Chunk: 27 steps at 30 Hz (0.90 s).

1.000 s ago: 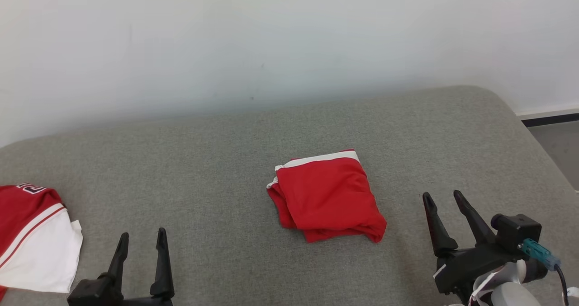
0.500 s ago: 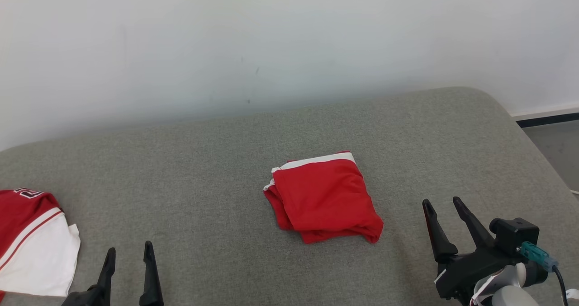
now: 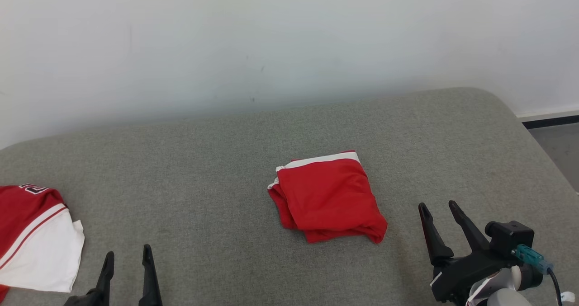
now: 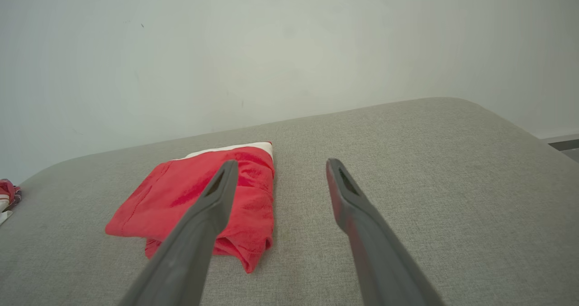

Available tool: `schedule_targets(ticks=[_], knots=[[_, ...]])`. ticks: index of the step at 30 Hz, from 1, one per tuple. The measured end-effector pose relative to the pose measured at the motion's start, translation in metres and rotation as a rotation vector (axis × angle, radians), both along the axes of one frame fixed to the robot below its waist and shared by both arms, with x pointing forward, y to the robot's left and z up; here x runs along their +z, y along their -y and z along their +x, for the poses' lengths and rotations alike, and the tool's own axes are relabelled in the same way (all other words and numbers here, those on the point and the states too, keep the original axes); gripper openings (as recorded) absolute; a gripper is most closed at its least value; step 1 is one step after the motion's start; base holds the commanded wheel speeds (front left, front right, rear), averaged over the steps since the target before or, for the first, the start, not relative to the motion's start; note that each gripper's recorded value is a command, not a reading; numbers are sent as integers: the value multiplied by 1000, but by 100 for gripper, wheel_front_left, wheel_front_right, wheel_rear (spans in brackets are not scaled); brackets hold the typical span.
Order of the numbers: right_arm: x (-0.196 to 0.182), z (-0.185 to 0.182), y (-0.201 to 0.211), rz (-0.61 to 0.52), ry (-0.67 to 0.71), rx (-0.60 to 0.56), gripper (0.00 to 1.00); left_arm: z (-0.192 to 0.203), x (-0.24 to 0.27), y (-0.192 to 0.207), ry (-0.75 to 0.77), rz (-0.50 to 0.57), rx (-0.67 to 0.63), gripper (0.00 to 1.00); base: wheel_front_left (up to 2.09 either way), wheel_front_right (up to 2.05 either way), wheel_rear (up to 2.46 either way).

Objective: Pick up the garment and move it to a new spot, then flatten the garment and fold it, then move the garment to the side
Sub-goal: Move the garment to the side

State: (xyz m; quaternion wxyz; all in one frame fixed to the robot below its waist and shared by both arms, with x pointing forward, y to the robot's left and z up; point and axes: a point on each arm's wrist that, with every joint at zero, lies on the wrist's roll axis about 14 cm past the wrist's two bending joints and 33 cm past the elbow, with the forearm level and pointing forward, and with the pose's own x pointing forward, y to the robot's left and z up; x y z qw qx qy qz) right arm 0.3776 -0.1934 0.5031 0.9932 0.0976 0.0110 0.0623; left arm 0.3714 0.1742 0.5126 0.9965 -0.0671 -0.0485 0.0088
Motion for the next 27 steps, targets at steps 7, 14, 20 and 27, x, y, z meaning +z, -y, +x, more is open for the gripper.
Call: schedule_targets(ticks=[7, 14, 20, 27], knots=[[-2, 1, -2, 1, -7, 4, 100, -1, 0, 0, 1, -1, 0, 100, 0, 0, 0], [-5, 10, -8, -20, -41, 38, 100, -4, 1, -1, 5, -2, 5, 100, 0, 0, 0], [-1, 43, -20, -31, -158, 101, 100, -7, 3, -8, 13, 4, 23, 100, 0, 0, 0], [-32, 75, -24, -105, -403, 145, 100, -6, 6, -17, 22, 4, 37, 100, 0, 0, 0]])
